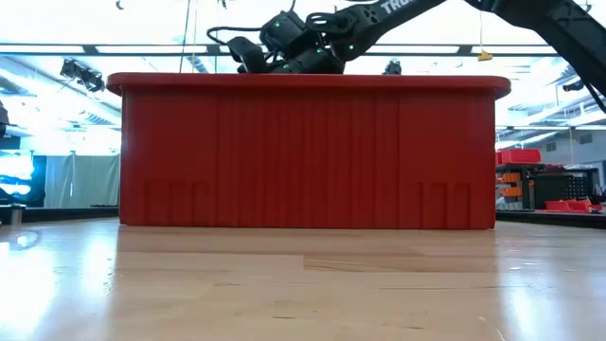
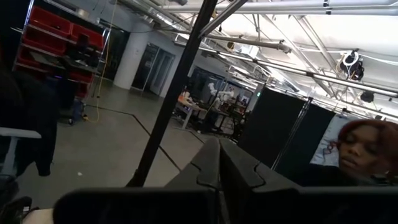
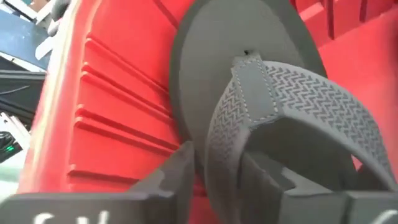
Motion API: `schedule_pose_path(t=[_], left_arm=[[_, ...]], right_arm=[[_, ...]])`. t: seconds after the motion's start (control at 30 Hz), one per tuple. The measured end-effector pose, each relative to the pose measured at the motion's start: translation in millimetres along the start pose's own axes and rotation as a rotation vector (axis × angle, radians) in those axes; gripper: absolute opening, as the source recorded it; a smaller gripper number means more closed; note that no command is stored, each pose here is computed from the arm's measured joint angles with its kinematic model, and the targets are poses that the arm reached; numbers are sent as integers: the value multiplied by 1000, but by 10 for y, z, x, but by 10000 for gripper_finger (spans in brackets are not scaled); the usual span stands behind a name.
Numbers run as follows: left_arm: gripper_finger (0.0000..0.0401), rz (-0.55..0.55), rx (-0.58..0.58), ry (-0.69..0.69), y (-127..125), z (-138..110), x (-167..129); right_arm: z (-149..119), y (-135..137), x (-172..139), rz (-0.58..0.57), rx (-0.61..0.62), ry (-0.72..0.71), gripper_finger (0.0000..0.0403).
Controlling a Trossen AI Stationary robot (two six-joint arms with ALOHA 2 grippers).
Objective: Pick and place slides into bin
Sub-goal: Put the right black slides into the red bin, then put the black slides into the red bin
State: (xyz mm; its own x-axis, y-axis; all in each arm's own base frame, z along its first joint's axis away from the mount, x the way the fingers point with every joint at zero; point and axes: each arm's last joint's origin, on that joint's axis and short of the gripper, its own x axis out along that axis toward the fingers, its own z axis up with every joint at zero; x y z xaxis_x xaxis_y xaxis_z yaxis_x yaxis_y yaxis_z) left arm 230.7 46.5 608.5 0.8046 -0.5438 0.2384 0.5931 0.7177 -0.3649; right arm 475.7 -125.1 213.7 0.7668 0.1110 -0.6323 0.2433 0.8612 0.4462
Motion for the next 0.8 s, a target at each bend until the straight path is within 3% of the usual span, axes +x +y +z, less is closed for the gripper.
schedule_pose_path(t=[0.17,0.43,0.6,0.8], left_arm=[[20,27,1,-22,6,7,-1],[9,62,1,-50,16,15,-2],[14,63,0,-50,17,14,-2],[22,65,-5,-46,17,10,-3]], right_arm=[[-34,-123,0,-25,83,47,154],[-14,-109,-81,-13,129,52,152],[186,120,-476,31,64,-42,138],[431,528,-1287,110,-11,-198,135]])
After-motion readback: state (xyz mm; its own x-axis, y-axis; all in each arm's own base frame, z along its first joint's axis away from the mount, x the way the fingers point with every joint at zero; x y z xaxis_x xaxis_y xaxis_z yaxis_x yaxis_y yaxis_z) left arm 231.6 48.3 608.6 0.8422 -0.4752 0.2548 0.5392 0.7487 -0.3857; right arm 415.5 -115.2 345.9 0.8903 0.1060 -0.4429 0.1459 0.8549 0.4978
